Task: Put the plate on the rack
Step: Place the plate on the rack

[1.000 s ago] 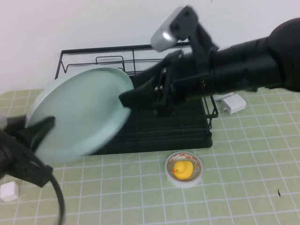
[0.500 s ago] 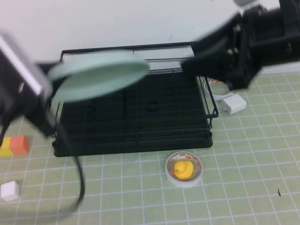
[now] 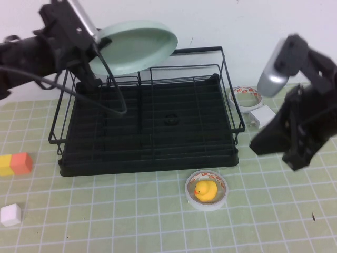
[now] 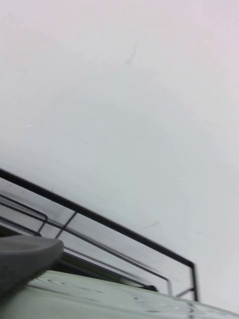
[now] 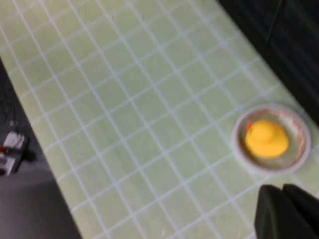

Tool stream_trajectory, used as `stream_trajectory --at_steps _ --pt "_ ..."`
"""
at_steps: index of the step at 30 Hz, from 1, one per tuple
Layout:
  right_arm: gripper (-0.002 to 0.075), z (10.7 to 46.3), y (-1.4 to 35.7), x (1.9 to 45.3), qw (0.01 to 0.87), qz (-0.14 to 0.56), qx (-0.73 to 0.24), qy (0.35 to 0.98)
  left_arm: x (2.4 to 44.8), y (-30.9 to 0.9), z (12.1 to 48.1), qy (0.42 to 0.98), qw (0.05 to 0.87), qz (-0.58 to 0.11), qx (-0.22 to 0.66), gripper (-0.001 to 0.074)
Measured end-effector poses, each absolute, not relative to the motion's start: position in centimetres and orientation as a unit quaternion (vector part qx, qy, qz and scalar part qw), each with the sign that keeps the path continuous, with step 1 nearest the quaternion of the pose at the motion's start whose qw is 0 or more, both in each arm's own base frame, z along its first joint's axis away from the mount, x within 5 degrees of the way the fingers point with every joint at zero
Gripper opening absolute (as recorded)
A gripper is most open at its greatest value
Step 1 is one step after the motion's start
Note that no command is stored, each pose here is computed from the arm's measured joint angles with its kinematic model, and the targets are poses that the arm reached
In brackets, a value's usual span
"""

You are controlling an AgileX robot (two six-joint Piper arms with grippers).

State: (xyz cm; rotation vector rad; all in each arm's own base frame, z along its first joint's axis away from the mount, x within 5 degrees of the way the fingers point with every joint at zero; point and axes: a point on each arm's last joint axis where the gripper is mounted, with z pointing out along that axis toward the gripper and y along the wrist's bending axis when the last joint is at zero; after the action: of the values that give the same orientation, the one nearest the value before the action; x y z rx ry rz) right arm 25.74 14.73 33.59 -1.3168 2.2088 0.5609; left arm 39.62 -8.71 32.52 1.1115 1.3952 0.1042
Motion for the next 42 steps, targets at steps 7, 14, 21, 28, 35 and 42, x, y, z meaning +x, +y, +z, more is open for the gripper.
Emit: stream_trajectory --at_steps 7,14,21,28,35,42 --pt "0.0005 32.1 14.3 25.4 0.22 0.198 -0.477 0.828 43.7 -9.1 28.8 0.595 0.601 0.078 0.528 0.0102" --pt "0.0005 32.1 14.3 25.4 0.218 0.197 -0.474 0.83 45.3 -8.7 26.2 0.612 0.571 0.109 0.536 0.0102" --pt "0.0005 32.1 14.3 25.4 0.219 0.197 -0.474 0.83 45.9 -9.1 24.6 0.612 0.566 0.094 0.545 0.0102" --pt "0.0005 32.1 14.2 25.2 0.21 0.199 -0.471 0.833 46.6 -8.6 22.9 0.636 0.542 0.11 0.538 0.0137" --pt "0.0005 32.0 14.2 25.0 0.195 0.206 -0.465 0.839 47.0 -8.2 23.1 0.68 0.547 0.086 0.48 0.0424" --pt "0.0005 33.8 13.3 24.1 0.237 0.172 -0.454 0.842 45.6 -8.1 28.0 0.684 0.592 0.059 0.421 0.0292"
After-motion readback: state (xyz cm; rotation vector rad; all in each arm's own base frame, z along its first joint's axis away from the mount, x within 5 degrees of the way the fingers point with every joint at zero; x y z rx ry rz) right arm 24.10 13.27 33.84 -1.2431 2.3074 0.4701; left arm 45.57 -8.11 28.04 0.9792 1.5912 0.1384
